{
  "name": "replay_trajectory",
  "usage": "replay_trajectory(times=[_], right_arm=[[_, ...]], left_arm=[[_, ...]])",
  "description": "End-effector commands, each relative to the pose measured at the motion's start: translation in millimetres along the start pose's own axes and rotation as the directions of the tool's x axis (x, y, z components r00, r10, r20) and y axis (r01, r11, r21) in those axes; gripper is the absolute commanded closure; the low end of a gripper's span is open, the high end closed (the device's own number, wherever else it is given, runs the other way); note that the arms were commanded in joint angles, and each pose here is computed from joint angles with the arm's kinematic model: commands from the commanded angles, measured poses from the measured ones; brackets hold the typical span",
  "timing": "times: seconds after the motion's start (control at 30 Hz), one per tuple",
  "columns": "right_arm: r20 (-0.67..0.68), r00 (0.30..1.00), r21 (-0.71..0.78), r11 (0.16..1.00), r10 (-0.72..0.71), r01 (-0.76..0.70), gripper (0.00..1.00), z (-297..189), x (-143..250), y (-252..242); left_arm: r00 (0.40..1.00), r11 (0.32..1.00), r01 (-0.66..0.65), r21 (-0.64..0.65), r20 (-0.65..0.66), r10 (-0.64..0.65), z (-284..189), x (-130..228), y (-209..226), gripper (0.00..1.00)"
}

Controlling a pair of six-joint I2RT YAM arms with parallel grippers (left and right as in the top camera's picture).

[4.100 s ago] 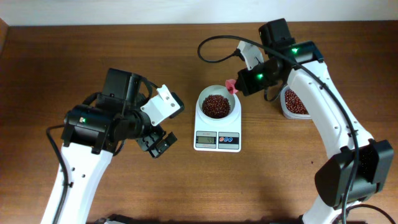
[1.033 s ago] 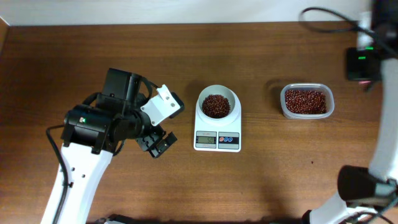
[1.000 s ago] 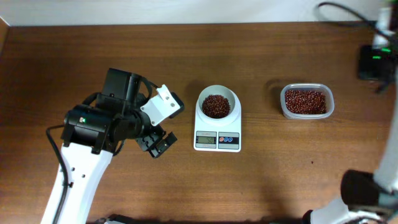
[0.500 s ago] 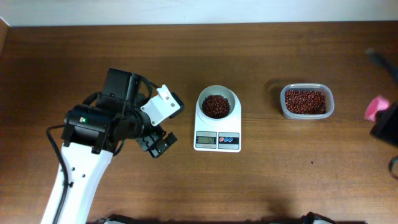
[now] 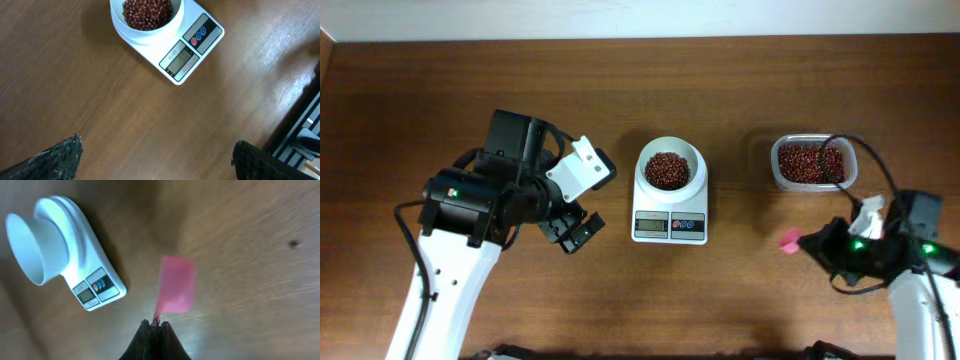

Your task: Scoop and weigh 50g on scale

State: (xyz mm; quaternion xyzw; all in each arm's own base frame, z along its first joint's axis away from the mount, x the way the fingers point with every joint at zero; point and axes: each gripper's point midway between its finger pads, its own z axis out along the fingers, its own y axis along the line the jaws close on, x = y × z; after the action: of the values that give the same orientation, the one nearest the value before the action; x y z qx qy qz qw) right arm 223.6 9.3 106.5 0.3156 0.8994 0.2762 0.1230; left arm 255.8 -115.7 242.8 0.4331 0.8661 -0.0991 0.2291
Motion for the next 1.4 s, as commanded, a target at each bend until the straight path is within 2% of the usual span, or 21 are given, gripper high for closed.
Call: replay_trajectory(times=[0.0,0.3,0.53,0.57,0.6,1.03,1.07,1.1,1.17,1.2,1.27,1.3,1.37], right_arm=[[-0.019,1.0,-0.091,0.996,0.013,-0.014,0.96,11,7,5],[0.094,0.994,-0.116,0.991,-0.058,0.069,0.96,10,-20,14],[0.192,0.978,0.018,0.997,-0.079,0.077,0.96,12,-45,-7],[0.193,0.978,0.024,0.997,-0.077,0.074,0.89,13,-46,-8],[0.184,0.98,0.026,0.997,-0.072,0.069,0.82,15,-46,-10],[-0.034,0.997,0.104,0.992,0.069,-0.065,0.81,56,-24,-45],[-0.048,0.996,0.111,0.991,0.079,-0.073,0.76,58,-22,-48],[-0.056,0.995,0.115,0.99,0.085,-0.078,0.66,60,-21,-49],[-0.067,0.993,0.12,0.989,0.092,-0.084,0.59,61,-19,-51],[-0.073,0.993,0.123,0.989,0.097,-0.087,0.51,61,-17,-51],[-0.087,0.99,0.131,0.987,0.108,-0.096,0.22,60,-13,-52],[-0.098,0.988,0.139,0.985,0.116,-0.102,0.01,60,-9,-54],[-0.11,0.986,0.147,0.983,0.127,-0.11,0.01,59,-6,-55]], left_arm=[[1.0,1.0,-0.018,0.001,0.019,0.018,-3,-4,1,0.01],[1.0,1.0,-0.018,0.001,0.019,0.018,-3,-4,1,0.01],[1.0,1.0,-0.018,0.001,0.019,0.018,-3,-4,1,0.01],[1.0,1.0,-0.018,0.001,0.019,0.018,-3,-4,1,0.01],[1.0,1.0,-0.019,0.001,0.02,0.019,-3,-4,1,0.01],[1.0,1.0,-0.018,0.001,0.019,0.018,-3,-4,1,0.01],[1.0,1.0,-0.018,0.001,0.019,0.018,-3,-4,1,0.01],[1.0,1.0,-0.018,0.001,0.019,0.018,-3,-4,1,0.01],[1.0,1.0,-0.018,0.001,0.019,0.018,-3,-4,1,0.01],[1.0,1.0,-0.018,0.001,0.019,0.018,-3,-4,1,0.01],[1.0,1.0,-0.018,0.001,0.019,0.018,-3,-4,1,0.01],[1.0,1.0,-0.018,0.001,0.019,0.018,-3,-4,1,0.01],[1.0,1.0,-0.018,0.001,0.019,0.018,-3,-4,1,0.01]])
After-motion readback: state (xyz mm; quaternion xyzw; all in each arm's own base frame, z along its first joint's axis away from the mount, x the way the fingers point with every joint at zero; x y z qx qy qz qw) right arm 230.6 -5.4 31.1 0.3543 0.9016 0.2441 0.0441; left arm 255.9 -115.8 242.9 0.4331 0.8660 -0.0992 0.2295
